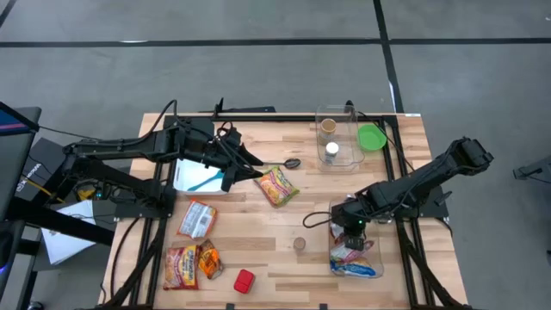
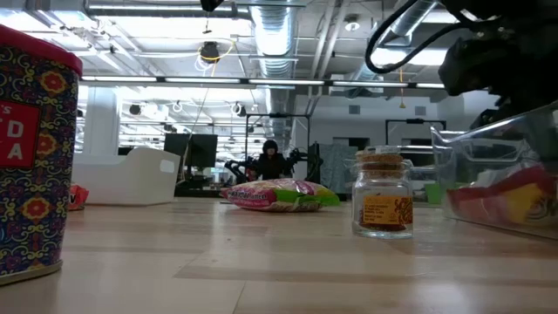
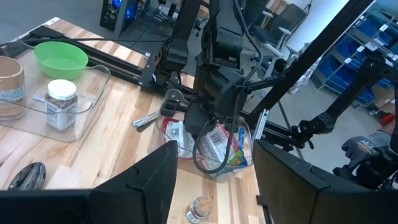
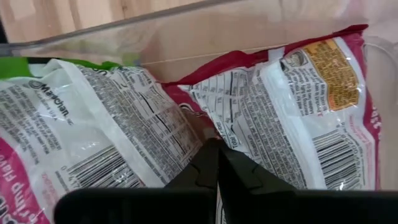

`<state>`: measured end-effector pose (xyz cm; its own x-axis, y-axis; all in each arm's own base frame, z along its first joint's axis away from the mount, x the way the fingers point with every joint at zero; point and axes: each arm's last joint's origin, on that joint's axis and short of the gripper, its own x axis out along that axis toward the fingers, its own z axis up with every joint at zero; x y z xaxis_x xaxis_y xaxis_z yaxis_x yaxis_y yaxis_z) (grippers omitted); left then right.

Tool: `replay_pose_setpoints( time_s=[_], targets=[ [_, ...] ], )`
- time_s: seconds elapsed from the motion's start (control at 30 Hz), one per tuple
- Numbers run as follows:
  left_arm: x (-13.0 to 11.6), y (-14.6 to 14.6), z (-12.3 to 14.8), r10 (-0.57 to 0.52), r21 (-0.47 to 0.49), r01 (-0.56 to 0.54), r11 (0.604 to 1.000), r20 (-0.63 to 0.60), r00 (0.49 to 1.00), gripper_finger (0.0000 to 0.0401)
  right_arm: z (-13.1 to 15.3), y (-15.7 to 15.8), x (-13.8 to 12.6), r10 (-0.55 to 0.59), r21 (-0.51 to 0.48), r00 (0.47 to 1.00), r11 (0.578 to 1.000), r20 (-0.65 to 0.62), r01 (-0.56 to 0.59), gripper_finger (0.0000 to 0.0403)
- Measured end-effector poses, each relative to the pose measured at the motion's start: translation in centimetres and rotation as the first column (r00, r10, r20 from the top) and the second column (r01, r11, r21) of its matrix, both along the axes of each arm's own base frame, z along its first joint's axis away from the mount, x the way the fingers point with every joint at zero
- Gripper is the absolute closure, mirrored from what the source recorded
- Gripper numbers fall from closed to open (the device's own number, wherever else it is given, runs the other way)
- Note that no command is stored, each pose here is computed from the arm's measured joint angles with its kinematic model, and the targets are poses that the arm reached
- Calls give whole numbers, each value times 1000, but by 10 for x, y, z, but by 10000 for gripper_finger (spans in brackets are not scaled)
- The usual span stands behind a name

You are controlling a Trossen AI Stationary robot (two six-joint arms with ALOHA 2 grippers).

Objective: Pick & Place Food Item
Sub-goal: Put the red noodle pack into the bottom transparent bin, then put the silver spoon into the white bin

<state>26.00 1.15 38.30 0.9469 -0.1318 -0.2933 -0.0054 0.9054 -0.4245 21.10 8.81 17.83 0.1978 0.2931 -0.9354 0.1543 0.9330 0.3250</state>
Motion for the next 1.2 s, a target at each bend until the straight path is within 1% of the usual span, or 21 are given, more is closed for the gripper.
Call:
replay_pose_setpoints(
  time_s=[0.1, 0.2, 0.33, 0.43, 0.53, 0.6, 0.77, 0.83, 1.03, 1.13, 1.2],
  targets=[
    [0, 0, 0, 1, -1, -1, 1000, -1, 1000, 197, 0, 3, -2, 4, 1, 1000, 1000, -9, -4, 403],
    [0, 0, 0, 0, -1, 0, 1000, -1, 1000, 197, 1, 12, -4, 61, 30, 998, 998, 1, -61, 403],
    [0, 0, 0, 1, -1, -1, 1000, -1, 1000, 197, 3, 27, -11, 98, 55, 995, 994, 16, -99, 403],
    [0, 0, 0, 0, -1, 0, 1000, -1, 1000, 197, 4, 36, -13, 106, 76, 994, 991, 30, -108, 403],
    [0, 0, 0, 0, -1, 0, 1000, 0, 1000, 197, 6, 44, -13, 106, 118, 992, 987, 61, -113, 403],
    [0, 0, 0, 0, -1, 0, 1000, -1, 1000, 197, 8, 48, -12, 95, 137, 992, 985, 77, -105, 403],
    [0, 0, 0, 0, -1, 0, 1000, 0, 1000, 197, 10, 48, -9, 37, 131, 993, 990, 113, -52, 403],
    [0, 0, 0, 0, 0, 0, 1000, 0, 1000, 197, 12, 48, -6, 26, 143, 991, 989, 132, -45, 403],
    [0, 0, 0, -1, 0, 1, 1000, -1, 1000, 197, 24, 49, 1, 8, 135, 982, 990, 190, -34, 403],
    [0, 0, 0, -1, 1, 1, 1000, -1, 1000, 197, 30, 49, 1, -27, 127, 976, 992, 216, 0, 403],
    [0, 0, 0, -1, 1, 1, 1000, -1, 1000, 197, 36, 47, -2, -71, 123, 969, 991, 237, 43, 403]
  ],
)
